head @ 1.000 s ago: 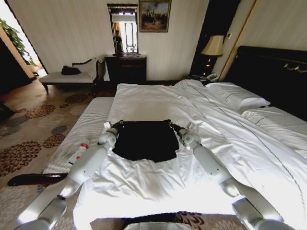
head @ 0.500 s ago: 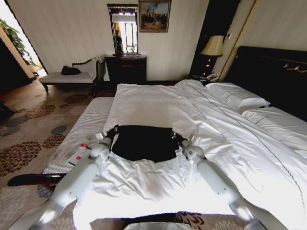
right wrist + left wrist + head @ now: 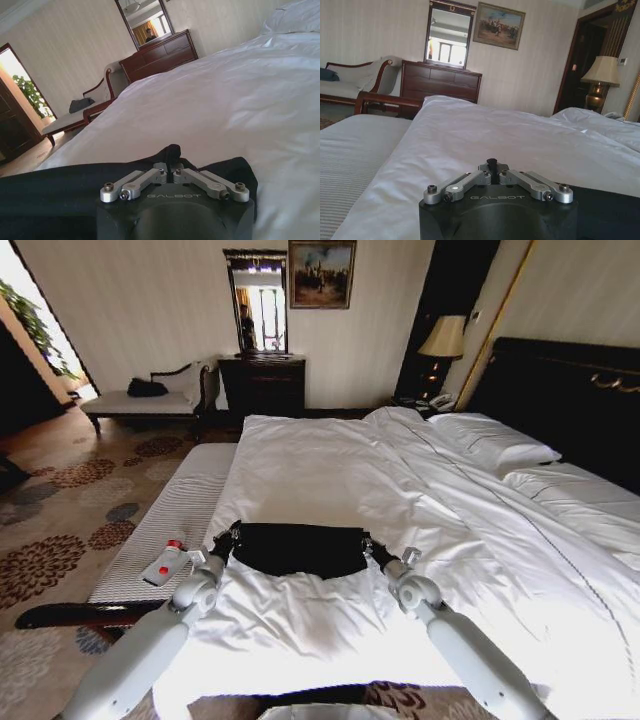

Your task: Fold the clothes on the bed.

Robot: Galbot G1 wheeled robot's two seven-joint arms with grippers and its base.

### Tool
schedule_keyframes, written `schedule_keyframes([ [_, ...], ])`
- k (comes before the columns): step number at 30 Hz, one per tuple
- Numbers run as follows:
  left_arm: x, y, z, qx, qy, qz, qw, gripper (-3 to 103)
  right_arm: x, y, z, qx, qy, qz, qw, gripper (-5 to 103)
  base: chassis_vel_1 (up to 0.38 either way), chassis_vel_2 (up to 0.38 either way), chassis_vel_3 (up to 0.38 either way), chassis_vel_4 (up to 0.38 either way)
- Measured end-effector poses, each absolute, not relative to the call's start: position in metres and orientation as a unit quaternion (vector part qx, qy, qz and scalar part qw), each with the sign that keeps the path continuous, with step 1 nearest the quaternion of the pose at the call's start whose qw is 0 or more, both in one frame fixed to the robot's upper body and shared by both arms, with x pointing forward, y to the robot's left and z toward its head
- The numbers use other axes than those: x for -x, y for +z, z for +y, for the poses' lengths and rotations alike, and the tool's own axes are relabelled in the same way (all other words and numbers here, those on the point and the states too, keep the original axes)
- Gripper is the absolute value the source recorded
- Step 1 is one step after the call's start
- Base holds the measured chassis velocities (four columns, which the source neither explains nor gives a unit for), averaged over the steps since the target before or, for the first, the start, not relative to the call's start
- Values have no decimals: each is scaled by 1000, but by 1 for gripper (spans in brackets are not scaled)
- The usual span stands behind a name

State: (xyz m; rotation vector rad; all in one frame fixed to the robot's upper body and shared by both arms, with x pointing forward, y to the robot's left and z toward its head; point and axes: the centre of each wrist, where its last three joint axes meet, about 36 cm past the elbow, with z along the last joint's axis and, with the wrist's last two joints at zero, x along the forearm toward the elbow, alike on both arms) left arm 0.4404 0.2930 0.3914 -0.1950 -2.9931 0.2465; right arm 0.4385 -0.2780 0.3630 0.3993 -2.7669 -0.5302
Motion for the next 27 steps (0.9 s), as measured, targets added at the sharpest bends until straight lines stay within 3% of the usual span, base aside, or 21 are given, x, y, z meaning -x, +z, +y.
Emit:
schedule_keyframes([
  [7, -429, 392, 297, 73, 48, -994, 66, 2, -424, 360, -274, -141, -182, -961, 152, -2, 0, 0, 0, 0],
  [9, -423, 389, 300, 79, 19, -995, 56, 2, -416, 360, -273, -144, -181, -961, 154, 9, 0, 0, 0, 0],
  [11, -420, 388, 301, 82, 7, -995, 51, 1, -412, 360, -273, -144, -178, -961, 154, 9, 0, 0, 0, 0],
  [14, -410, 387, 306, 86, -14, -995, 47, 17, -395, 357, -271, -146, -173, -961, 161, 25, 0, 0, 0, 0],
  [15, -410, 387, 306, 86, -14, -995, 47, 17, -395, 357, -271, -146, -173, -961, 161, 25, 0, 0, 0, 0],
  [17, -405, 389, 306, 88, -15, -995, 46, 28, -387, 356, -270, -146, -175, -960, 165, 36, 0, 0, 0, 0],
  [18, -404, 390, 306, 90, -15, -995, 45, 28, -384, 356, -270, -146, -175, -960, 166, 41, 0, 0, 0, 0],
  [20, -400, 393, 305, 95, -17, -994, 41, 39, -377, 358, -270, -149, -174, -959, 165, 47, 0, 0, 0, 0],
  [21, -400, 393, 305, 95, -17, -994, 41, 39, -377, 358, -270, -149, -174, -959, 165, 47, 0, 0, 0, 0],
  [23, -397, 396, 305, 98, -20, -994, 38, 43, -374, 365, -269, -153, -171, -960, 160, 58, 0, 0, 0, 0],
  [24, -396, 398, 305, 98, -20, -994, 35, 55, -375, 372, -269, -154, -169, -961, 153, 63, 0, 0, 0, 0],
  [25, -396, 398, 305, 98, -20, -994, 35, 55, -375, 372, -269, -154, -169, -961, 153, 63, 0, 0, 0, 0],
  [27, -397, 400, 307, 94, -21, -995, 30, 60, -382, 387, -270, -155, -169, -963, 141, 74, 0, 0, 0, 0],
])
